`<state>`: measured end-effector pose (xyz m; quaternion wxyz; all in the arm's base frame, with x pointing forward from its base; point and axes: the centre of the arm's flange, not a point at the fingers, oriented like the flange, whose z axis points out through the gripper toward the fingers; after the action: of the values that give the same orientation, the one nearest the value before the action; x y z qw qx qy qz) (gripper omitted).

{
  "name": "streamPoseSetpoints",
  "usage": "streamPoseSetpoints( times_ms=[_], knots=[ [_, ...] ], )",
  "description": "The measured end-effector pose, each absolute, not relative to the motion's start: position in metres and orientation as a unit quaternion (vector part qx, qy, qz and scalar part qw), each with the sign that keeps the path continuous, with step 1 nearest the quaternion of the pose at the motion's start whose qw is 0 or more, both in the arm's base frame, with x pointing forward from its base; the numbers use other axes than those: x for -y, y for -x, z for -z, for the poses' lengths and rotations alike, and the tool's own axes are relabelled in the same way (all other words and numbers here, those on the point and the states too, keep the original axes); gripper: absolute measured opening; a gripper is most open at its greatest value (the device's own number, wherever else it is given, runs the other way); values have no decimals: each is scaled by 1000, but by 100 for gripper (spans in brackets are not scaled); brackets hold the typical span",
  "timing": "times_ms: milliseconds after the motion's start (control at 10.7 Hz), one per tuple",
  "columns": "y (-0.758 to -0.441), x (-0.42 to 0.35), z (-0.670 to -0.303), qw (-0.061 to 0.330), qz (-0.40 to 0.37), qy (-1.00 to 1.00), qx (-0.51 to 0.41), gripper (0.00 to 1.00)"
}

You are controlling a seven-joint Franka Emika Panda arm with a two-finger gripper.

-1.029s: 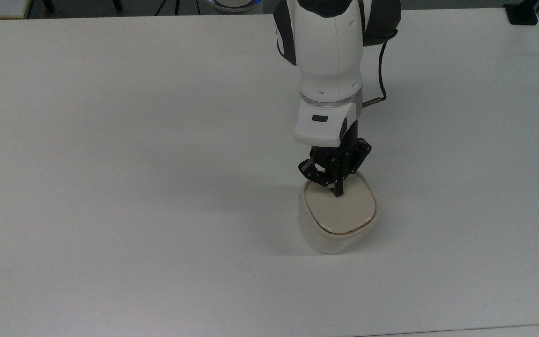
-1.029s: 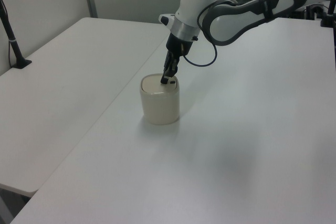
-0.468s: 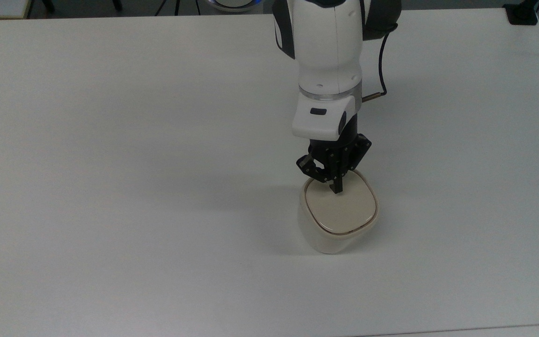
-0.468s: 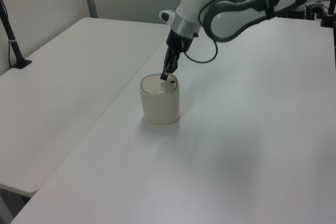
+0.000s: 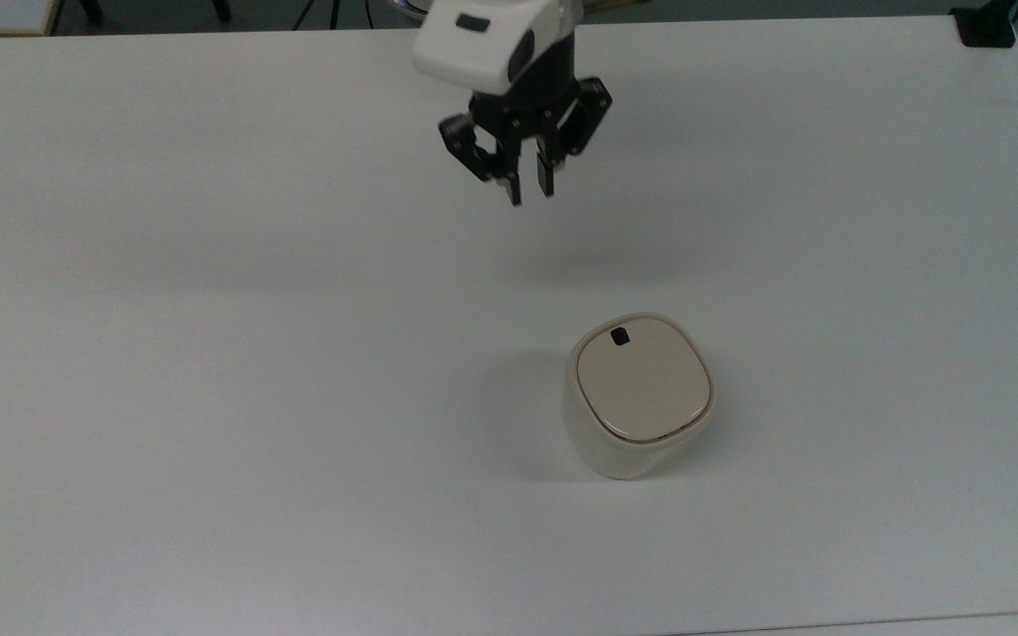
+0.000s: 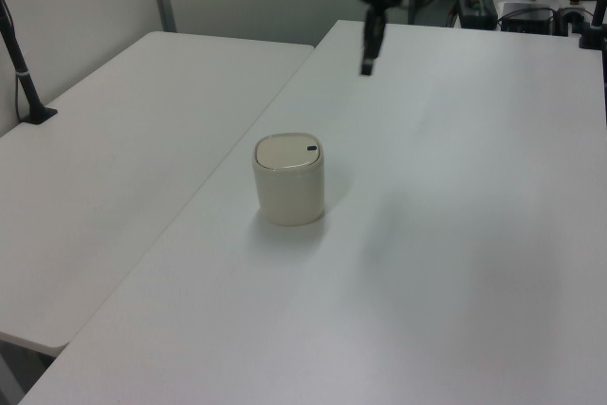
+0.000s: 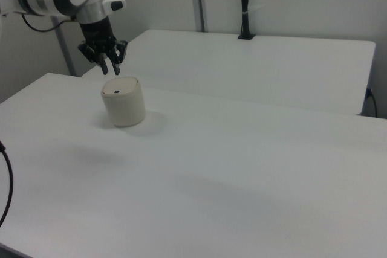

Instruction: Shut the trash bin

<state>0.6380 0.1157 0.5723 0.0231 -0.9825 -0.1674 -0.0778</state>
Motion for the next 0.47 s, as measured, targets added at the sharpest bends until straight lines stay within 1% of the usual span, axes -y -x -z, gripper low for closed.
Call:
streamPoseSetpoints(
  times_ms=[94,281,374,468],
  knots=[
    [-622,-102,-586,8,54,986,156,46],
    [-600,-71,-602,-3,20,991,129,77],
    [-595,-58,-604,-3,9,993,116,90],
    [-594,-46,-601,-3,2,995,97,100]
  ],
)
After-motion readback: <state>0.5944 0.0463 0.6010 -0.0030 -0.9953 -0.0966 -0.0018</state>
